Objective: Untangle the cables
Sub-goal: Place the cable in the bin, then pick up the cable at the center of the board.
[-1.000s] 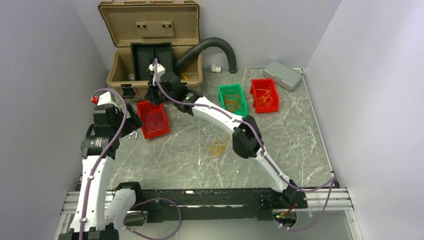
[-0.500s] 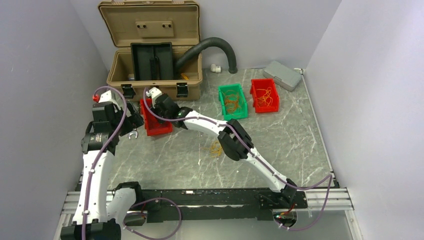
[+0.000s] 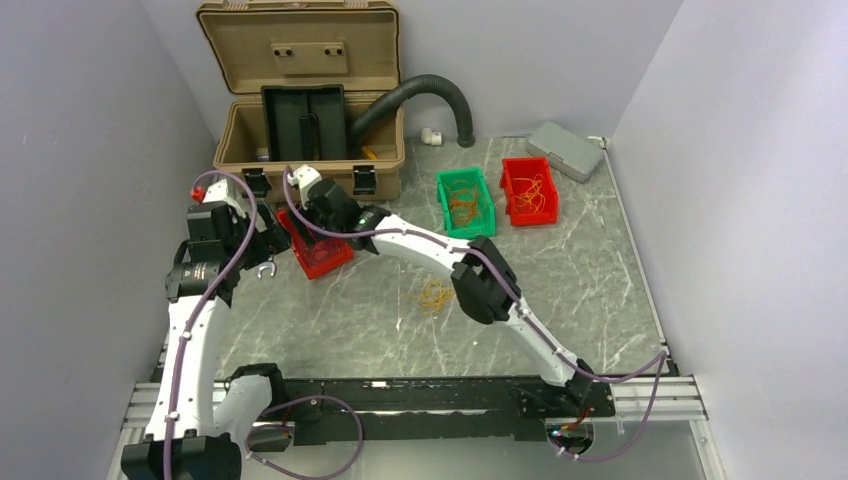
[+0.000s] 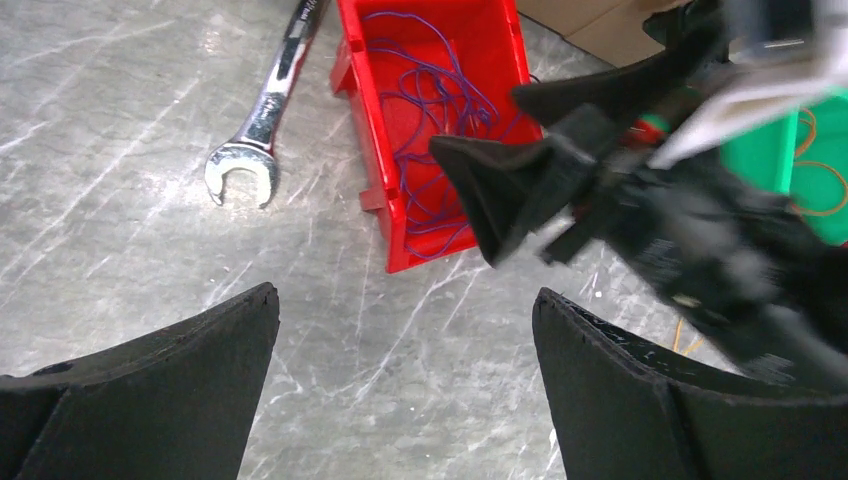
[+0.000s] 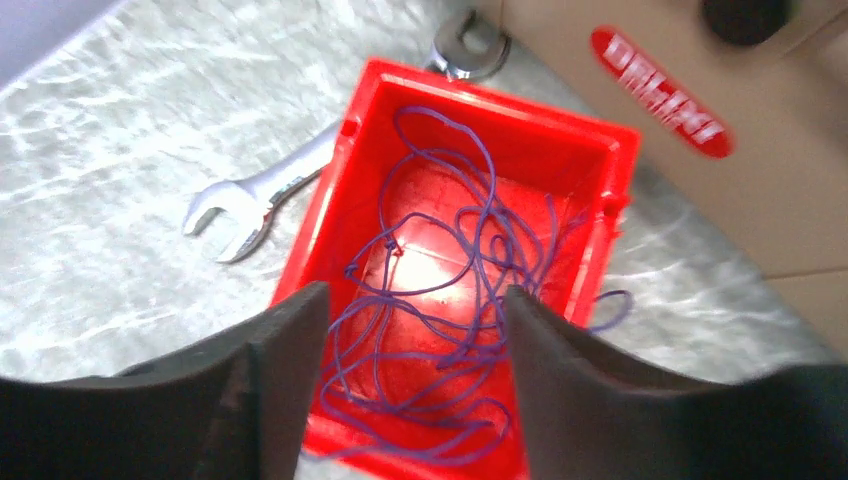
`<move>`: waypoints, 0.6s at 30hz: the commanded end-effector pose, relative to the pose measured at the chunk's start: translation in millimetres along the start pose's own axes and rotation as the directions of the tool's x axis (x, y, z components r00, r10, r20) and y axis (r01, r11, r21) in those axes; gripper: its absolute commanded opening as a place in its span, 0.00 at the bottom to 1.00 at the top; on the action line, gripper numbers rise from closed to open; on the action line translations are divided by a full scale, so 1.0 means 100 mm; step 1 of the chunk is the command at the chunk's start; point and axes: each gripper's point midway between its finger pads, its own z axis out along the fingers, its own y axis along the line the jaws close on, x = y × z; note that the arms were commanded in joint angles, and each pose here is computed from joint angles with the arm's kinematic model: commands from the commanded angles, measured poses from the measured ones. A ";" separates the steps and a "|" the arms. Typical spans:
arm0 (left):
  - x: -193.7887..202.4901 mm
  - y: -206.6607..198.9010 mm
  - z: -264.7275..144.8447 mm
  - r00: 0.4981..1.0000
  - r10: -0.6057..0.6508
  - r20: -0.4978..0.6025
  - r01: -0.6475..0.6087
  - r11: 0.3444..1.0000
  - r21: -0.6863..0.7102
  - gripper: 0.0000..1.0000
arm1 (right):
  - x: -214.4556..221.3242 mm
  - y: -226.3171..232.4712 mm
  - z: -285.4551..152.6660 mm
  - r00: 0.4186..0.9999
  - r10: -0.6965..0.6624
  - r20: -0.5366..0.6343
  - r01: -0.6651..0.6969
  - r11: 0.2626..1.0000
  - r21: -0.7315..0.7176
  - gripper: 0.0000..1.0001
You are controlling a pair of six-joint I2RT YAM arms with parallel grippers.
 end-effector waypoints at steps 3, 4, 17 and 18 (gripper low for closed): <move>-0.01 -0.27 -0.01 0.999 0.042 0.029 -0.046 0.986 0.160 0.99 | -1.06 -0.09 -1.04 0.986 0.019 0.165 -0.028 0.998 0.055 0.97; 0.01 -0.31 -0.01 0.998 0.047 0.030 -0.052 0.983 0.178 0.99 | -1.02 -0.13 -1.14 0.988 0.029 0.155 -0.040 0.997 0.068 0.99; 0.51 -1.06 0.00 0.994 0.109 -0.027 -0.085 0.892 0.445 0.99 | 0.87 -0.96 -2.58 0.920 0.372 -0.120 -0.340 0.913 0.225 1.00; 0.60 -1.16 -0.01 0.992 0.121 -0.035 -0.089 0.869 0.487 0.99 | 0.97 -0.99 -2.71 0.912 0.394 -0.116 -0.361 0.903 0.232 1.00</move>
